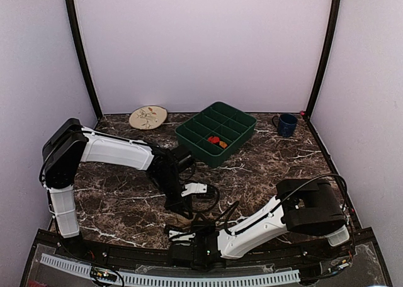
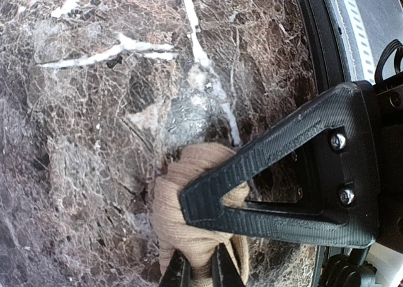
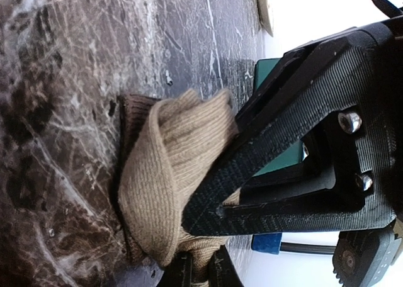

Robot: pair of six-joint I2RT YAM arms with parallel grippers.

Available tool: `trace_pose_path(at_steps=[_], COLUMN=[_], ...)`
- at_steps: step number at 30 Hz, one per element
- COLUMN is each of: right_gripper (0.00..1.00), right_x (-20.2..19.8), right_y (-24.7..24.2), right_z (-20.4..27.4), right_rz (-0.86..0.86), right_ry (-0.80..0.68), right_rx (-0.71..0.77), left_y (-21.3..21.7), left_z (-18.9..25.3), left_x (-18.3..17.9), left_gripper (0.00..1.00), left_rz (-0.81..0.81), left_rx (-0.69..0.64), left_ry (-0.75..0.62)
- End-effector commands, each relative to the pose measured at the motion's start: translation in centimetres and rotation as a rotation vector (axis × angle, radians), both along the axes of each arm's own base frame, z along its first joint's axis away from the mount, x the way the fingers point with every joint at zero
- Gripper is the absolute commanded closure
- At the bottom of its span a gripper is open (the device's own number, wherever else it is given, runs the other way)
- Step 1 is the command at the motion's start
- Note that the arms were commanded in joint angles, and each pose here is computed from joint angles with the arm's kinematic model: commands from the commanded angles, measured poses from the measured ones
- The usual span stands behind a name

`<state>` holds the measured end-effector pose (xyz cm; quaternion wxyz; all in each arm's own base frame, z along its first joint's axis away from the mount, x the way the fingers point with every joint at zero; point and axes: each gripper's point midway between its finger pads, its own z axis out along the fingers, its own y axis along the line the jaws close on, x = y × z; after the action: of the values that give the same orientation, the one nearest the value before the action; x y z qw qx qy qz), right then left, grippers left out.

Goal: Roll the socks
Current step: Roll the sock at the center of the board.

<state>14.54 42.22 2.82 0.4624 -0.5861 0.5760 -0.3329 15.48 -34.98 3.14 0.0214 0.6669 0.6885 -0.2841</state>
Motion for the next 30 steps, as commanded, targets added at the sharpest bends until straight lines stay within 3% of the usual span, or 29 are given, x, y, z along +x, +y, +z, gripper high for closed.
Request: trace_pose_path(at_steps=[1, 16, 30], right_gripper=[0.95, 0.56, 0.53], right_x=[0.6, 1.4, 0.9], right_y=[-1.7, -3.4, -6.8], right_z=[-3.8, -3.1, -2.0], right_rz=[-0.025, -0.131, -0.224], right_ry=[0.082, 0.175, 0.244], right_rx=[-0.065, 0.044, 0.163], left_y=[2.4, 2.7, 2.6], left_z=[-2.9, -3.9, -4.1], left_x=[-5.8, -1.6, -0.1], left_gripper=[1.0, 1.0, 1.0], left_rz=[-0.063, 0.059, 0.115], left_rx=[0.137, 0.174, 0.185], left_ry=[0.197, -0.074, -0.165])
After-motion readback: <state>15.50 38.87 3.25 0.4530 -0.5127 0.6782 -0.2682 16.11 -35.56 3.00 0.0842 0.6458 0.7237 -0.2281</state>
